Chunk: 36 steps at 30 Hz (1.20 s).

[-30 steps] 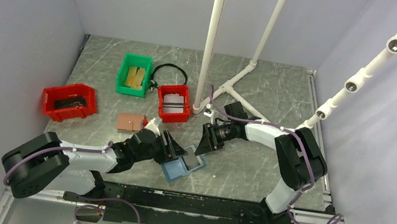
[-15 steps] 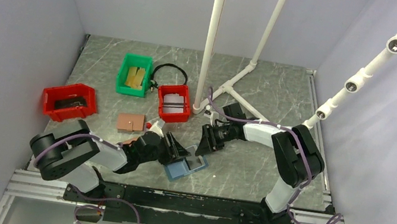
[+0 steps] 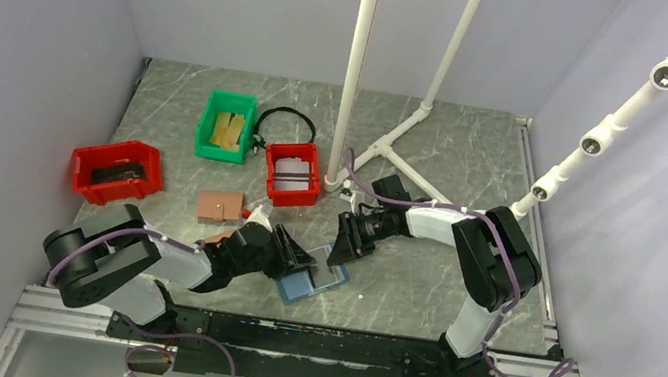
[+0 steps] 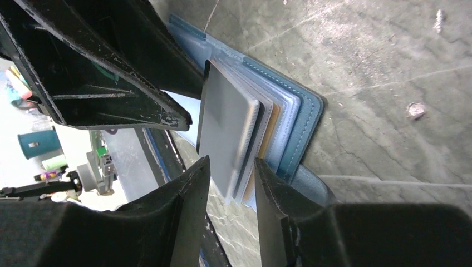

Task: Take the credit cards out of the card holder
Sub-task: Remove the credit card from the card holder.

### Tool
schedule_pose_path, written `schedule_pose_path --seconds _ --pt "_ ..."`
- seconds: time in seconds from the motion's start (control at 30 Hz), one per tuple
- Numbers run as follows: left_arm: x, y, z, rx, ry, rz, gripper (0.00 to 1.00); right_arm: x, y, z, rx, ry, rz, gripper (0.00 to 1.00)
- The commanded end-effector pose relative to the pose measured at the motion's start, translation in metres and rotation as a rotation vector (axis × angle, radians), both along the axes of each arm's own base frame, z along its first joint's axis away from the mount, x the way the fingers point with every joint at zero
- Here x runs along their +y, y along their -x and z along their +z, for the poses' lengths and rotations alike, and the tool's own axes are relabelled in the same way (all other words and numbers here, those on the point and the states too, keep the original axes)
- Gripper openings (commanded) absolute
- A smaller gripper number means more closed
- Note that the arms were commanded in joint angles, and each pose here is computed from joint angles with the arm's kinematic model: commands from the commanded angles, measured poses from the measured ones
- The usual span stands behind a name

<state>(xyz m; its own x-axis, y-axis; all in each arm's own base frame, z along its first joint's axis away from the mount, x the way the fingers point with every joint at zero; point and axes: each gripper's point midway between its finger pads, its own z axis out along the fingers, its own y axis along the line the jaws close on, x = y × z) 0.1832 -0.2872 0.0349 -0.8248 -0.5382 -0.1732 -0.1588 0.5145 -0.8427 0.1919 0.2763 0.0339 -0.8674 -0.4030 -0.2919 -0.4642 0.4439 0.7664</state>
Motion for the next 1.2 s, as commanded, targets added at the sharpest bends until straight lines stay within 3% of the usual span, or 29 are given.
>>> schedule_pose_path --seconds 0.0,0.17,0.37,0.53,0.63,0.83,1.17 --pt "0.014 0.004 -0.029 0.052 -0.095 0.029 0.47 0.010 0.006 0.009 0.021 -0.045 0.039 0.37" --pt "0.007 0.004 -0.029 0.045 -0.065 0.013 0.45 0.011 0.006 0.011 0.031 -0.053 0.035 0.34" --pt "0.001 0.003 -0.029 0.032 -0.035 -0.003 0.44 0.004 -0.004 -0.001 -0.008 0.024 -0.004 0.21" --pt "-0.007 0.003 -0.022 0.000 0.014 -0.034 0.44 0.012 0.005 0.014 0.046 -0.067 0.027 0.19" --pt "-0.010 0.005 -0.018 -0.017 0.047 -0.050 0.44 0.012 0.005 0.018 0.050 -0.086 0.032 0.00" --pt "-0.013 0.004 0.002 -0.110 0.151 -0.062 0.47 0.004 -0.003 0.029 0.099 -0.157 -0.012 0.00" --pt "-0.025 0.004 0.003 -0.144 0.251 -0.099 0.51 0.000 -0.005 0.048 0.156 -0.269 -0.023 0.00"
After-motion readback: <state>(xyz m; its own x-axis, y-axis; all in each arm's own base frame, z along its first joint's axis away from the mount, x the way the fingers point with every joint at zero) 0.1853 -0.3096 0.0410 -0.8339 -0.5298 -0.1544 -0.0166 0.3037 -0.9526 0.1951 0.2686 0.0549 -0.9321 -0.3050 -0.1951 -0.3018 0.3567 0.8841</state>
